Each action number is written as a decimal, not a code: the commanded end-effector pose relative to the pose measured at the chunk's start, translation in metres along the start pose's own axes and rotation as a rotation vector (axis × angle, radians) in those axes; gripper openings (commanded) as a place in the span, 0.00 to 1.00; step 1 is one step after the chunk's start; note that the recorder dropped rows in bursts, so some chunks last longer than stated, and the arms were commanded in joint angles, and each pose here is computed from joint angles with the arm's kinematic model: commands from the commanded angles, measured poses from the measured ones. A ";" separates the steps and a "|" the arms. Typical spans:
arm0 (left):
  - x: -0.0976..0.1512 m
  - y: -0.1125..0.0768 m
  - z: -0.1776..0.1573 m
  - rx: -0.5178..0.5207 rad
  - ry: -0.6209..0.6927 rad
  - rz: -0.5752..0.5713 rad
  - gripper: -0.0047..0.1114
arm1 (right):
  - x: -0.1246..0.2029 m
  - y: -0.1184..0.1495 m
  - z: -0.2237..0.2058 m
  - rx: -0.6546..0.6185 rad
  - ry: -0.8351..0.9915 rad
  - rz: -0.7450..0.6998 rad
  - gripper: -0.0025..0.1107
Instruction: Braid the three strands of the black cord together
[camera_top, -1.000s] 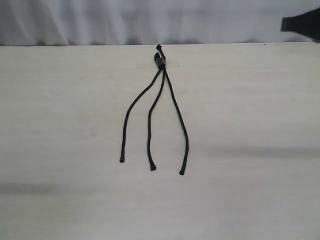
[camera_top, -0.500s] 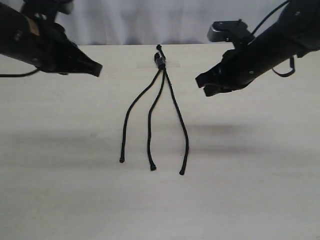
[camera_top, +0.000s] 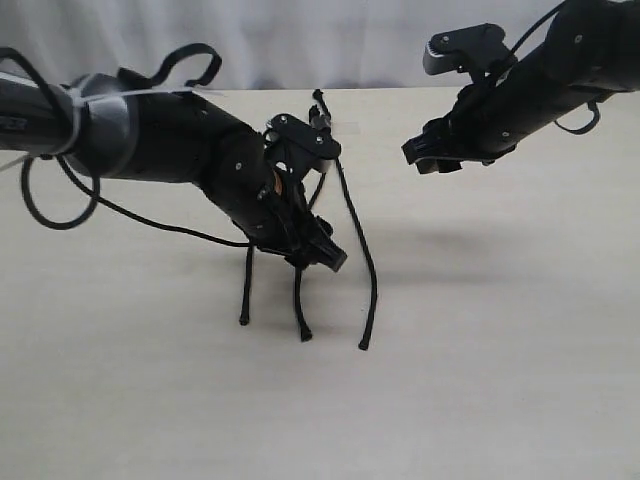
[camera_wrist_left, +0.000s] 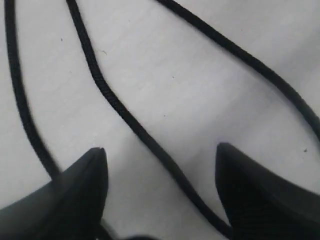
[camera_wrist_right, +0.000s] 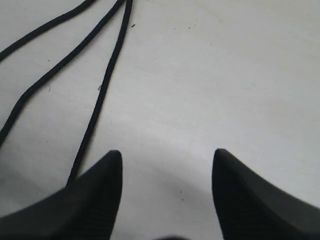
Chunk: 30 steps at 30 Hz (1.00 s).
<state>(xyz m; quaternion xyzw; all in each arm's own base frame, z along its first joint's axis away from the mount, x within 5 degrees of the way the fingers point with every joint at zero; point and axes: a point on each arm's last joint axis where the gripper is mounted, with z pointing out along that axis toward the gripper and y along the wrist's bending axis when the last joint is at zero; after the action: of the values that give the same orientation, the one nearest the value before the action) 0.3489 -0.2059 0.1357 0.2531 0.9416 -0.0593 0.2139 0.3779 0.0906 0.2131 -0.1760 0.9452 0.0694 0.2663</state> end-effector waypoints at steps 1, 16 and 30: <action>0.001 -0.001 0.018 0.005 0.020 -0.019 0.56 | 0.001 -0.004 0.001 0.010 0.003 0.009 0.48; 0.012 -0.001 0.042 0.010 0.071 0.108 0.52 | 0.001 -0.004 0.003 0.008 -0.001 0.016 0.48; -0.018 0.007 -0.005 -0.019 0.019 0.125 0.04 | 0.000 -0.004 0.003 0.008 -0.003 0.016 0.48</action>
<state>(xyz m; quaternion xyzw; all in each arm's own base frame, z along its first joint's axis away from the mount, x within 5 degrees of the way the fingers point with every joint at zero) 0.3587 -0.2119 0.1132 0.3089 0.9331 -0.0391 0.1799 0.3795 0.0890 0.2093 -0.1711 0.9469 0.0686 0.2634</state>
